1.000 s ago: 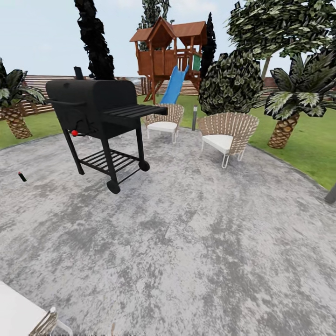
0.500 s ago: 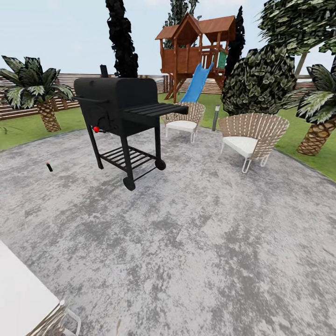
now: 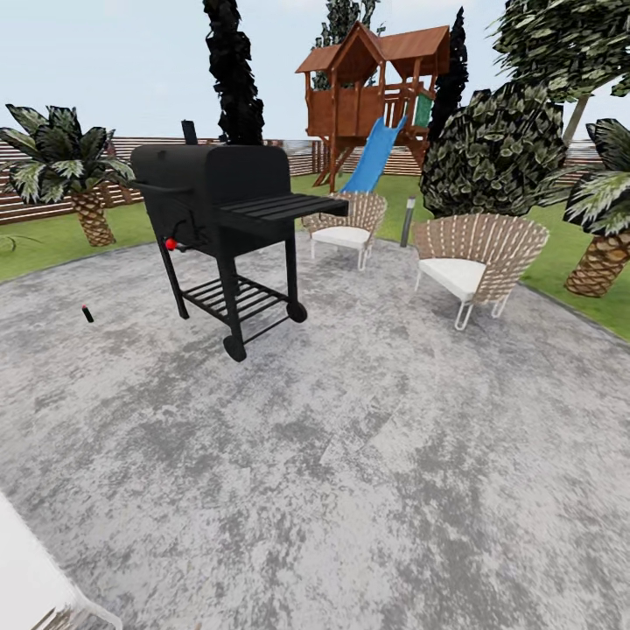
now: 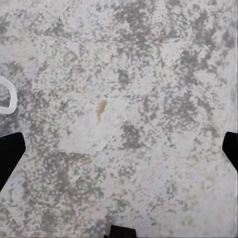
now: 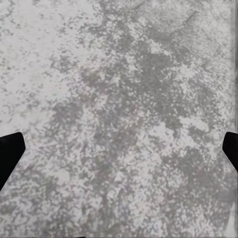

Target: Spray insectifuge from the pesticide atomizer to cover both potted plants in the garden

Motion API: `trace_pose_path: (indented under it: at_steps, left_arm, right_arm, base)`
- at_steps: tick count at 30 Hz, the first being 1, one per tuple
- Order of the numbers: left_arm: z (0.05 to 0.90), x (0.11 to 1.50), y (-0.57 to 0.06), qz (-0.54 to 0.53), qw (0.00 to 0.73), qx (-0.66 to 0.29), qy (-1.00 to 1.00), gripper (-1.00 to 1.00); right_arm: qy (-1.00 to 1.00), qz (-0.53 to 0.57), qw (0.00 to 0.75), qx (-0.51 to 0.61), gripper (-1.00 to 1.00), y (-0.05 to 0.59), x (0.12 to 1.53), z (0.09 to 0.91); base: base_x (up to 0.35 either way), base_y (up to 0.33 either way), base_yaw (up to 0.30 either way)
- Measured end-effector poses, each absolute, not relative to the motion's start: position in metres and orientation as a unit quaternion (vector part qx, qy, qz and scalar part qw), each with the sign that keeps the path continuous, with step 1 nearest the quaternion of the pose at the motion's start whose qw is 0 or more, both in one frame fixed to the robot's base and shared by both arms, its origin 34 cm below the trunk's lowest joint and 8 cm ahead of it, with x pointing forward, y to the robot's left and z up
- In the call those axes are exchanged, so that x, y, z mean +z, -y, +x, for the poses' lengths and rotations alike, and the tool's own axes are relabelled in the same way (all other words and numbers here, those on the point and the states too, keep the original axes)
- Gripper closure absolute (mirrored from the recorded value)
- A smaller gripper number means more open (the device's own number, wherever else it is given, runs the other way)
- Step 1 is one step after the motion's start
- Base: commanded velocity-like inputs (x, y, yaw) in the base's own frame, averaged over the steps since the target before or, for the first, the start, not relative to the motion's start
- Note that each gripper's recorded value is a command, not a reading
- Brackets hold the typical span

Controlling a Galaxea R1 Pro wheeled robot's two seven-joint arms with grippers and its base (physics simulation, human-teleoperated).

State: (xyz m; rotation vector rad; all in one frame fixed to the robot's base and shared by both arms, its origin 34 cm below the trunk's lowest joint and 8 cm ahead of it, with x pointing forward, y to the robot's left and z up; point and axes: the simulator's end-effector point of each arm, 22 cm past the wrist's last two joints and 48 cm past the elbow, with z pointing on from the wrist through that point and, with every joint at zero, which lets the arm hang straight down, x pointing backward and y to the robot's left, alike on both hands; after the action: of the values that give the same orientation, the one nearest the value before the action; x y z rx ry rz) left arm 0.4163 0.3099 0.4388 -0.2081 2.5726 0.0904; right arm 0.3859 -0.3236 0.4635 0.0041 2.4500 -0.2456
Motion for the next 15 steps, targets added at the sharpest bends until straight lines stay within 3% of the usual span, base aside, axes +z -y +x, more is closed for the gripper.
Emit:
trace_pose_path:
  at_steps: [15]
  left_arm:
    - [0.4162, 0.4388, -0.3101, -0.078, 0.276, 0.034, -0.957, -1.00]
  right_arm:
    - [-0.938, -0.002, 0.333, -0.094, -1.00, 0.3234, 0.4635, 0.3860]
  base:
    - [0.178, -0.223, 0.000]
